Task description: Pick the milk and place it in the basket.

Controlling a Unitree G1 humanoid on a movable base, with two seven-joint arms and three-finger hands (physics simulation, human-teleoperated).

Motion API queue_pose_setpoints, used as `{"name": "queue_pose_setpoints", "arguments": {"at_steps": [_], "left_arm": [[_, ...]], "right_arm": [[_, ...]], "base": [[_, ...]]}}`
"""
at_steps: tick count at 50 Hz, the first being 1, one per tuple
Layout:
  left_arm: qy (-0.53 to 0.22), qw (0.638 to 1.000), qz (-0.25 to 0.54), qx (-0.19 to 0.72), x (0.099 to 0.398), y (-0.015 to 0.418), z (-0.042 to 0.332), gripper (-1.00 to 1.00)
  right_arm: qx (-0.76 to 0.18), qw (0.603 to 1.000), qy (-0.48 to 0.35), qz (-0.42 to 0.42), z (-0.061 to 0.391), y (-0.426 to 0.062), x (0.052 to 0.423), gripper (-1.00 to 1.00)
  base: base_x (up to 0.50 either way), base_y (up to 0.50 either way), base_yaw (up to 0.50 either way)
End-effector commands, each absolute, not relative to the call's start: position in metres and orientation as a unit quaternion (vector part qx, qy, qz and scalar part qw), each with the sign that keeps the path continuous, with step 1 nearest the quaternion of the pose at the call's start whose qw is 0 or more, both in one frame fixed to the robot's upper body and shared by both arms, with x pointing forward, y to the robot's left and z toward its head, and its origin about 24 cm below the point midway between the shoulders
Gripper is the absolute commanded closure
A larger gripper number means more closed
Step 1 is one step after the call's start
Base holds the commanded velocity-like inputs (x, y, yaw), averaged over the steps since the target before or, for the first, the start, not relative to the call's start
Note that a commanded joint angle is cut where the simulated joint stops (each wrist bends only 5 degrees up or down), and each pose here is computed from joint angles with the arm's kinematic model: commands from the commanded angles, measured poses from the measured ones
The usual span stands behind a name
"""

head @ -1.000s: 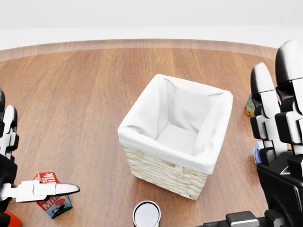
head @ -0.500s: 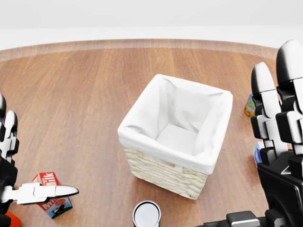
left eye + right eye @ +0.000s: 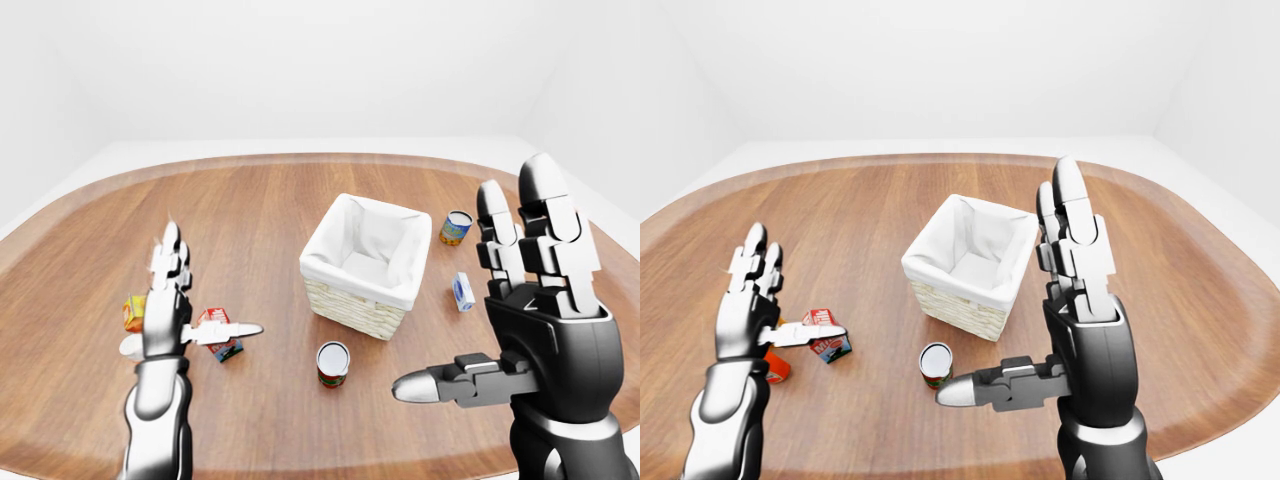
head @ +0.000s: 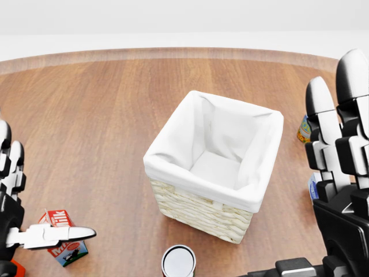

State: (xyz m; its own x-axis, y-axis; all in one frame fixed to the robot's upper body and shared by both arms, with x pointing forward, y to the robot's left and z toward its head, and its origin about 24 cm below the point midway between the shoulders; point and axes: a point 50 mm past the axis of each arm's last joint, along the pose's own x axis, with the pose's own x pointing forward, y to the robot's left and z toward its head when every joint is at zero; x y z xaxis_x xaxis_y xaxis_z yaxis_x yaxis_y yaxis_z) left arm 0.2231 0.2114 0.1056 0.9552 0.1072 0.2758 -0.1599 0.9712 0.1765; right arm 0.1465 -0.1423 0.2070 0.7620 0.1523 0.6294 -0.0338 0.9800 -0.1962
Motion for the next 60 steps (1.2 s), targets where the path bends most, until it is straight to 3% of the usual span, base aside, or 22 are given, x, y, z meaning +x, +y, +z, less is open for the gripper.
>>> {"name": "queue_pose_setpoints", "arguments": {"at_steps": [1,32,60], "left_arm": [[-0.124,0.985,0.072,0.099,0.227,0.214,0.096,-1.00],[-0.123,0.984,0.076,0.100,0.230,0.215,0.100,-1.00],[-0.092,0.987,0.087,0.095,0.237,0.223,0.080,-1.00]], "right_arm": [[-0.087,0.935,-0.341,0.050,0.207,-0.142,0.146,-1.00],[-0.087,0.934,-0.343,0.051,0.207,-0.142,0.147,-1.00],[-0.086,0.935,-0.341,0.051,0.207,-0.142,0.146,-1.00]], "base": [[0.00,0.00,0.00],[0.00,0.00,0.00],[0.00,0.00,0.00]]}}
